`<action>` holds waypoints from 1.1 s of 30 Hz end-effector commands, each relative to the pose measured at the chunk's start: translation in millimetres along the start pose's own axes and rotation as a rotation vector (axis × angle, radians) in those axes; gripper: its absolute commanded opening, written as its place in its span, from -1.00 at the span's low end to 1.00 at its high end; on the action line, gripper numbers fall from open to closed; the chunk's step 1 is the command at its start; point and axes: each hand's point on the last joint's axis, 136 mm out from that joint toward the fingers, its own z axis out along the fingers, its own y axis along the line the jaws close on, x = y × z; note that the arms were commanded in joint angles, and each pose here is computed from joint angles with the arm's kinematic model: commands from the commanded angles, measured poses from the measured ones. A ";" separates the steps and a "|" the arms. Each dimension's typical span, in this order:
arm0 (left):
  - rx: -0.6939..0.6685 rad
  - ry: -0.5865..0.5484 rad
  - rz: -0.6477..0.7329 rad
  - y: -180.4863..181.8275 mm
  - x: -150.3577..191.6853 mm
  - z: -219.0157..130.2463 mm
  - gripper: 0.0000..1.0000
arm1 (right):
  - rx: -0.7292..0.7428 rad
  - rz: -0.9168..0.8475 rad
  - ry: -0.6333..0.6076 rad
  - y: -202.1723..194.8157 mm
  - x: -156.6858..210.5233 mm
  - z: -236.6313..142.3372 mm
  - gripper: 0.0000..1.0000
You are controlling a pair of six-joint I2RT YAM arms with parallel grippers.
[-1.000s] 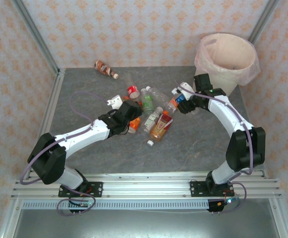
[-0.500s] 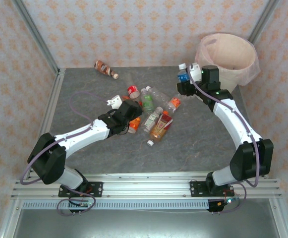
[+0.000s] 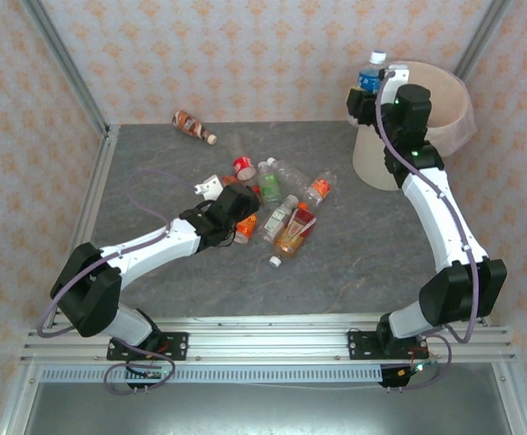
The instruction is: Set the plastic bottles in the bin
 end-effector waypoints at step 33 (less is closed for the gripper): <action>-0.075 -0.073 -0.044 35.6 -15.9 -17.1 1.00 | 0.844 -0.185 0.373 -253.5 33.0 28.1 0.05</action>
